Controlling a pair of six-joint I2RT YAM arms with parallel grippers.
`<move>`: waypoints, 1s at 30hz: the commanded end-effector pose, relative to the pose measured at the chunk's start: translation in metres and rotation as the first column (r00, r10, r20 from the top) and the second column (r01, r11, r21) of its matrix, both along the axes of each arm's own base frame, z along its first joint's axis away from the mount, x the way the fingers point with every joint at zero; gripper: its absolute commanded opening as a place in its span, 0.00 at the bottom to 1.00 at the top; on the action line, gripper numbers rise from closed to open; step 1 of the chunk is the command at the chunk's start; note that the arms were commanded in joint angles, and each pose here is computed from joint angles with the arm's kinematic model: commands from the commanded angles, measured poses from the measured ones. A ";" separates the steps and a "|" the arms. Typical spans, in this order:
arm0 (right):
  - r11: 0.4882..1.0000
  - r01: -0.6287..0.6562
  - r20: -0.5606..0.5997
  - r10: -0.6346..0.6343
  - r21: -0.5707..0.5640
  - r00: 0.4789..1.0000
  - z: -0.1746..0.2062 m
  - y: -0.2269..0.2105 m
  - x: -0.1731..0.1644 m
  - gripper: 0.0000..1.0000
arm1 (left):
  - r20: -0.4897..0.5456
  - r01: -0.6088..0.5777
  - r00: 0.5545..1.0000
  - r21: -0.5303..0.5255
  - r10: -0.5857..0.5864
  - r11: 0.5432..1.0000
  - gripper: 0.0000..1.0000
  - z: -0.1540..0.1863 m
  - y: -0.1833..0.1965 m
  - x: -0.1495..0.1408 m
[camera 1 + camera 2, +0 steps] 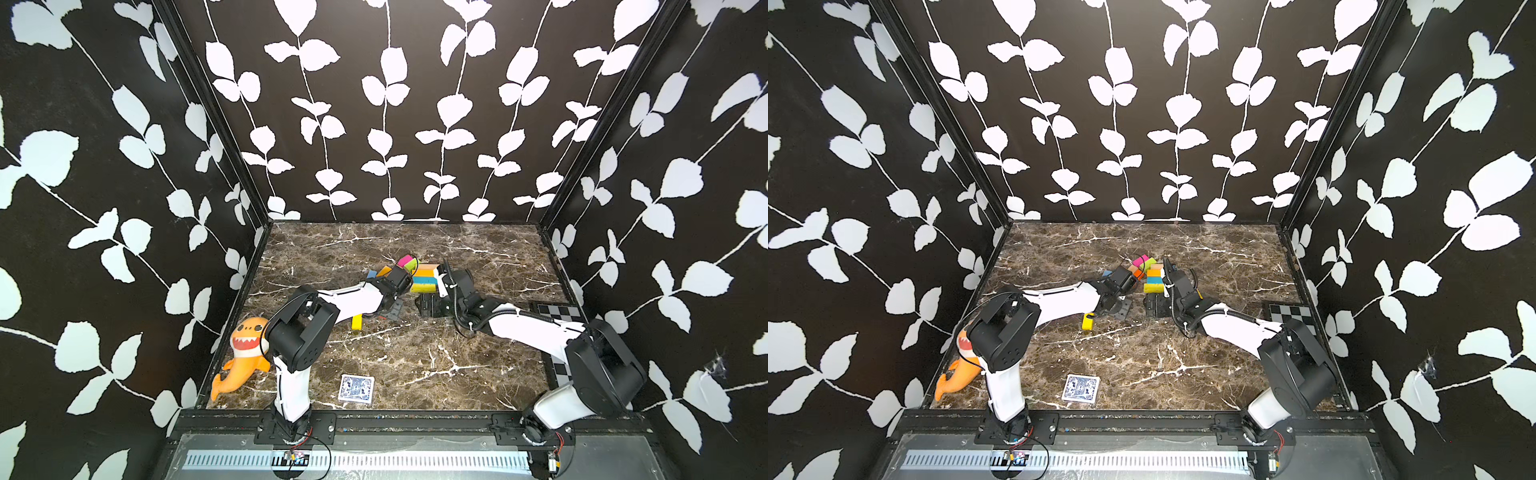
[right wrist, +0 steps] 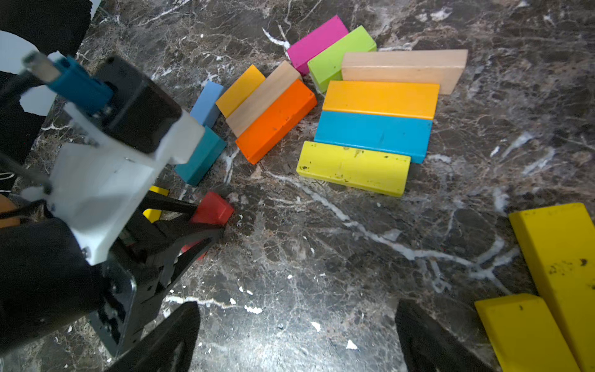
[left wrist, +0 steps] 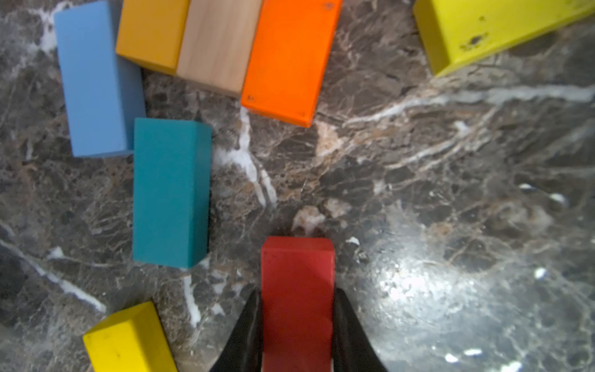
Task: Assemble the letter h with building blocks
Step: Adjust the building block at the center of the board.
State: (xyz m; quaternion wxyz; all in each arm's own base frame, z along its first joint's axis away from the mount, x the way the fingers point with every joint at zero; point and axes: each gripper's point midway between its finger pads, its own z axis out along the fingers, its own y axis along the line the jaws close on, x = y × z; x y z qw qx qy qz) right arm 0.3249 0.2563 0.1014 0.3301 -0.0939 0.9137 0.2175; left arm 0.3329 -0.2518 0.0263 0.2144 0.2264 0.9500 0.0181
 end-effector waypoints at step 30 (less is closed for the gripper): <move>0.995 0.093 0.021 -0.094 0.044 0.995 0.018 -0.034 0.001 0.98 | -0.151 0.264 0.935 -0.303 -0.320 0.916 0.80 0.038 -0.087 -0.133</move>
